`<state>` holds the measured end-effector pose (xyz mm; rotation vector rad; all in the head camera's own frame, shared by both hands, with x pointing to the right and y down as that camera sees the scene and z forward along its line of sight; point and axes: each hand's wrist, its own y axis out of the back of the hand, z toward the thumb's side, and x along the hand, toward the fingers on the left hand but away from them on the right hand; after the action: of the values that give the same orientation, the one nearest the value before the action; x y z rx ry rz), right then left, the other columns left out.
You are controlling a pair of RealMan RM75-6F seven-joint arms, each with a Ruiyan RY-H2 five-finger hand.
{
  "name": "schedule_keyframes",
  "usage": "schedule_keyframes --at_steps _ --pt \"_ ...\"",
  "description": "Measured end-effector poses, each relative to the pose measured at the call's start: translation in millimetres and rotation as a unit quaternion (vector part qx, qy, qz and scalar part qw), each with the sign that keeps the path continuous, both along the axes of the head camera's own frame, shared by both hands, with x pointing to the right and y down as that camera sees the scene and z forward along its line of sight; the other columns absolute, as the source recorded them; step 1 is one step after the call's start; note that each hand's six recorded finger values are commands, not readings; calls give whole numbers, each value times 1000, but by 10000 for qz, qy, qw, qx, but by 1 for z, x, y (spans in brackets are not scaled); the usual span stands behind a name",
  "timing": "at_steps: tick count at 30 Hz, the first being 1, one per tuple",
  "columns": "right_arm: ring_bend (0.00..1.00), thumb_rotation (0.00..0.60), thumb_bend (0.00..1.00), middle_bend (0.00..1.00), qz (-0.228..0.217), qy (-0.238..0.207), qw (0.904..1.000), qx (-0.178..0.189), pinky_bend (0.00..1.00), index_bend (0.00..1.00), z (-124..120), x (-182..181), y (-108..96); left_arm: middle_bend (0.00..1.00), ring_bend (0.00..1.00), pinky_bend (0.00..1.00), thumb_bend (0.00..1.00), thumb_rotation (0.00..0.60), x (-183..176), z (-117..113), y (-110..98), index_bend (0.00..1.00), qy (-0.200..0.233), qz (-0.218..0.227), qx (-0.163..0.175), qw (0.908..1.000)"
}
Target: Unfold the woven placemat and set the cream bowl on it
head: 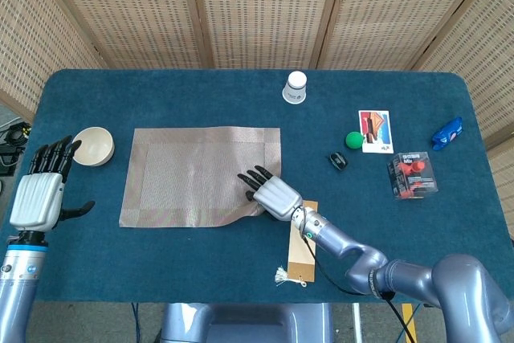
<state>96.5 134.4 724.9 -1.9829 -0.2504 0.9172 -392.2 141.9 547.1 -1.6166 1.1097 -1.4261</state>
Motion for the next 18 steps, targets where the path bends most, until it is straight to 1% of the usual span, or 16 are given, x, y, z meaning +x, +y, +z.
schedule_keyframes --at_steps 4,6,18 --pt "0 600 578 89 28 -23 10000 45 0 685 1 2 -1 0 0 0 0 600 1 0 0 0 2 20 -9 10000" --pt "0 600 579 92 47 -26 10000 47 0 700 2 4 -1 0 0 0 0 600 1 0 1 0 5 24 -9 10000" --pt "0 600 580 109 -8 -28 9999 126 0 720 0 15 5 0 0 0 0 600 3 0 2 0 25 53 -33 10000"
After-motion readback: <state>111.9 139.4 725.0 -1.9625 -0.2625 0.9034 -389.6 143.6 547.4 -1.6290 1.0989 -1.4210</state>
